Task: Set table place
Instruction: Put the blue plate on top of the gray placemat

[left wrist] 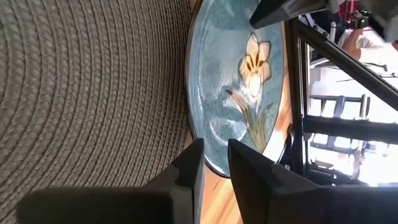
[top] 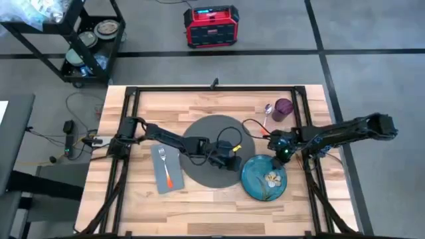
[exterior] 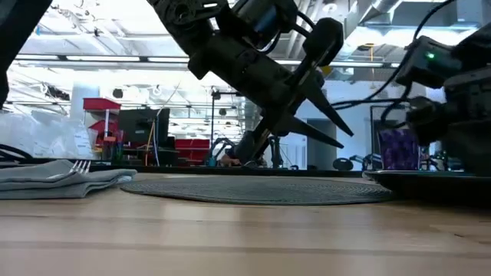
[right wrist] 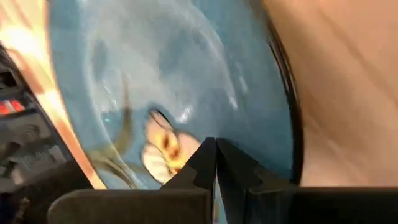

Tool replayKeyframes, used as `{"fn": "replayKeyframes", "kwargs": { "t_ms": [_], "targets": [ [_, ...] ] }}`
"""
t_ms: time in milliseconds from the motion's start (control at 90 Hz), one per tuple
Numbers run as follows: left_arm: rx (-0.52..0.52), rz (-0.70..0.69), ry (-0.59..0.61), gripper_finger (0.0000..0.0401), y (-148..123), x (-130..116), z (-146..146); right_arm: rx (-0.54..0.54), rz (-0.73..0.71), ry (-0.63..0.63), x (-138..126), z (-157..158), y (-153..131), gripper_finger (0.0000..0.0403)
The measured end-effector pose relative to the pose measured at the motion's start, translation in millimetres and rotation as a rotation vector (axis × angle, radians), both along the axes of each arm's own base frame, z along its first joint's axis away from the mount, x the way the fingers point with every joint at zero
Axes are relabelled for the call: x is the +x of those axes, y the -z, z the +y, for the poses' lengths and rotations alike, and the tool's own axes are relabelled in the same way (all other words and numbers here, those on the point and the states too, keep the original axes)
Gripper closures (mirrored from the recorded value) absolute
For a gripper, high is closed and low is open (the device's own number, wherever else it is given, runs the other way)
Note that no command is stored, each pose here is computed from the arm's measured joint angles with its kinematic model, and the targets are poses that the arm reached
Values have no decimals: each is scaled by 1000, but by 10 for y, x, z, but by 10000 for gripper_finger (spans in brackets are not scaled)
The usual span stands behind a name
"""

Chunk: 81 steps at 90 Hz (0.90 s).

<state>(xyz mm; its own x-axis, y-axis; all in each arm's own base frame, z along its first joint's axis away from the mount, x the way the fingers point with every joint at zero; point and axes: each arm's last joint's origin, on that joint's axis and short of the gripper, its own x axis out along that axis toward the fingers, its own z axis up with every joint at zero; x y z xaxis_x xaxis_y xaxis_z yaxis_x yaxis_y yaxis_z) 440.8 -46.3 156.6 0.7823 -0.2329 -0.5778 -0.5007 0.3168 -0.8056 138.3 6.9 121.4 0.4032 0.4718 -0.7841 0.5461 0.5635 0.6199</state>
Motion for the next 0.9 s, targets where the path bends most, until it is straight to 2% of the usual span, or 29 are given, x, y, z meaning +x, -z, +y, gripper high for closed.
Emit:
{"fn": "replayKeyframes", "kwargs": {
  "t_ms": [122,278,344,589,744,900],
  "targets": [
    [-5,-7,-7,348,52,24,0,-6,3,-18,-3,44,7,403],
    [-135,-17,34,347,330,180,-48,-17,-5,-9,1,17,8,403],
    [-168,-33,59,347,324,286,-88,-19,-2,-5,-6,3,11,403],
    [-129,-25,83,347,289,402,-26,-19,-1,-10,-9,-2,13,403],
    [-118,61,97,340,296,376,4,-25,-3,-9,-8,-3,13,403],
    [-115,65,107,321,209,347,14,-27,-4,-10,-8,-4,13,403]
  ]
}}
